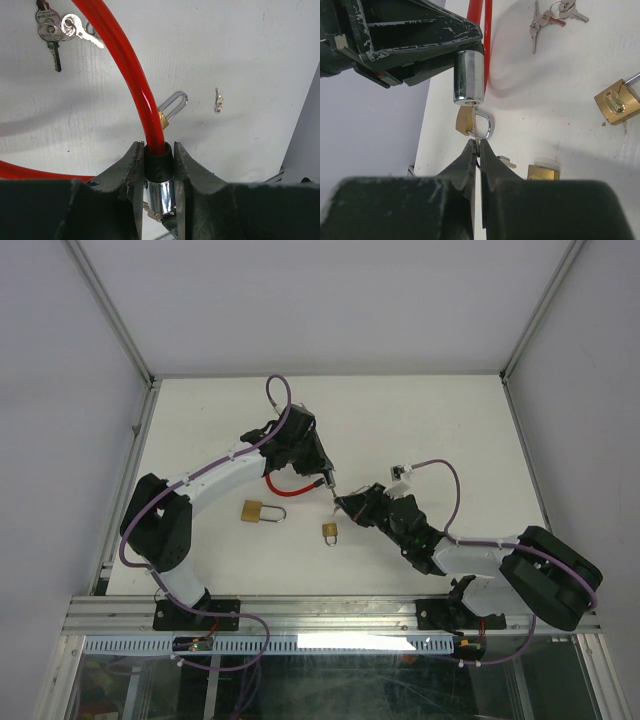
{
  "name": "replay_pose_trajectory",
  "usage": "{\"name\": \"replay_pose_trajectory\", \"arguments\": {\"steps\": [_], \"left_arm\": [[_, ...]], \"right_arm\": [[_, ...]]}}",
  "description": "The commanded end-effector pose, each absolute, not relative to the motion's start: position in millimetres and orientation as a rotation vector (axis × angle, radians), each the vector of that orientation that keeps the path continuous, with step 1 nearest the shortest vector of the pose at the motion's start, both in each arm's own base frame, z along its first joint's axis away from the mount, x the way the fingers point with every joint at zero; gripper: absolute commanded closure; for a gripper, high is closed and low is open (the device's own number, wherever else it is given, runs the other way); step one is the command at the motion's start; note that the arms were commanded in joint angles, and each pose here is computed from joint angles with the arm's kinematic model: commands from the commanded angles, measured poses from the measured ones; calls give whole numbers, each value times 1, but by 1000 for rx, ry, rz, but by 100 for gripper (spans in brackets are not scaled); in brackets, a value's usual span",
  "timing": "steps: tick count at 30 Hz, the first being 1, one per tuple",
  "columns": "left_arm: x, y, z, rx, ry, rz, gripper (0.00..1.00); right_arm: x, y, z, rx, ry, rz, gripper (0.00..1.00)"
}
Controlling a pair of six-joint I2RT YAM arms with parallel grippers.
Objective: Unlock with the key
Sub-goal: Unlock the lock.
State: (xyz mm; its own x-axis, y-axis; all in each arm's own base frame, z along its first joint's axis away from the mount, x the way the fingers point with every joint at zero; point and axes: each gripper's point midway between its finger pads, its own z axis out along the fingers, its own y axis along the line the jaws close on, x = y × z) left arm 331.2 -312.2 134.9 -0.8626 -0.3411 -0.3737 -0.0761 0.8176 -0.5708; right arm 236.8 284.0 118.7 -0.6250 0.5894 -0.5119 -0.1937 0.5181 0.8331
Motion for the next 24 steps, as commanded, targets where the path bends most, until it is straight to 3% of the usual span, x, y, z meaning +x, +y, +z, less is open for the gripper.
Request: {"name": "replay_pose_trajectory", "arguments": {"steps": [1, 24], "left_arm": [[341, -324, 171, -299, 2426, -895, 100], [338, -326, 174, -327, 2426, -930, 100]], "right_arm": [[246, 283, 152, 354, 1804, 1250, 100], [250, 284, 140, 361, 1845, 1233, 100]]}}
